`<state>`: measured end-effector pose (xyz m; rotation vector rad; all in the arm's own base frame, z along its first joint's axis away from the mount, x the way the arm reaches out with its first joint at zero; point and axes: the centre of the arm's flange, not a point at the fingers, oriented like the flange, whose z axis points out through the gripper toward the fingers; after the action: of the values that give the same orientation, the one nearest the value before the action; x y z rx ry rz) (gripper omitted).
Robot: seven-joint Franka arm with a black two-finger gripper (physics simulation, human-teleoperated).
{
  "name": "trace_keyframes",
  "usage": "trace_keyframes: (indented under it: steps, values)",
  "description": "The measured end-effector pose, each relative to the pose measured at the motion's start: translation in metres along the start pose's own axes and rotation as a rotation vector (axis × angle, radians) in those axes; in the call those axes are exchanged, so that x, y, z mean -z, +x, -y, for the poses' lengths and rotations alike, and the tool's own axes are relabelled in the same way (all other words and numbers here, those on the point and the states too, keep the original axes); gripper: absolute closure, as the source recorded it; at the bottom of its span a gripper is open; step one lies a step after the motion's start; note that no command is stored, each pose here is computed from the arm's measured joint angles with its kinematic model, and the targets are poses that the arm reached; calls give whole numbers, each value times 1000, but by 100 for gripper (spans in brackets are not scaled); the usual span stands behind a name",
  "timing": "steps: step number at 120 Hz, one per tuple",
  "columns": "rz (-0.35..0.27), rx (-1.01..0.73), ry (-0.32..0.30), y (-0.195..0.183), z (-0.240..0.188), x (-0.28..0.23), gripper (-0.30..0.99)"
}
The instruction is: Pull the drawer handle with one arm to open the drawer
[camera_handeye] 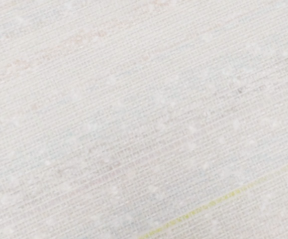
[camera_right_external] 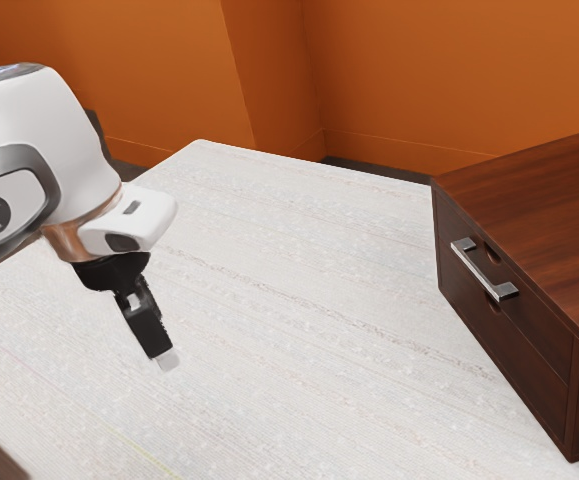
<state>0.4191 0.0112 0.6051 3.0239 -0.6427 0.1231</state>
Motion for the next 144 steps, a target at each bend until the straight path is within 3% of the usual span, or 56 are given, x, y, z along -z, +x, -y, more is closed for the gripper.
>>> trace_keyframes:
  steps: [18, 32, 50, 59, 72, 94, 126, 144]
  values:
    - [-78, -324, 56, 16, -1, 5, 0]
    - [-100, -559, 115, 38, -5, -6, 0]
    - [-89, -959, 331, 78, -47, -8, 0]
    - [-86, -1094, 403, 89, -53, -8, 0]
    - [-63, -1247, 419, 117, -63, -40, 0]
    - [-141, -1443, 470, 155, -109, -33, 0]
    - [-227, -1500, 455, 195, -108, -32, 0]
    - [-216, -1516, 450, 201, -97, -42, 0]
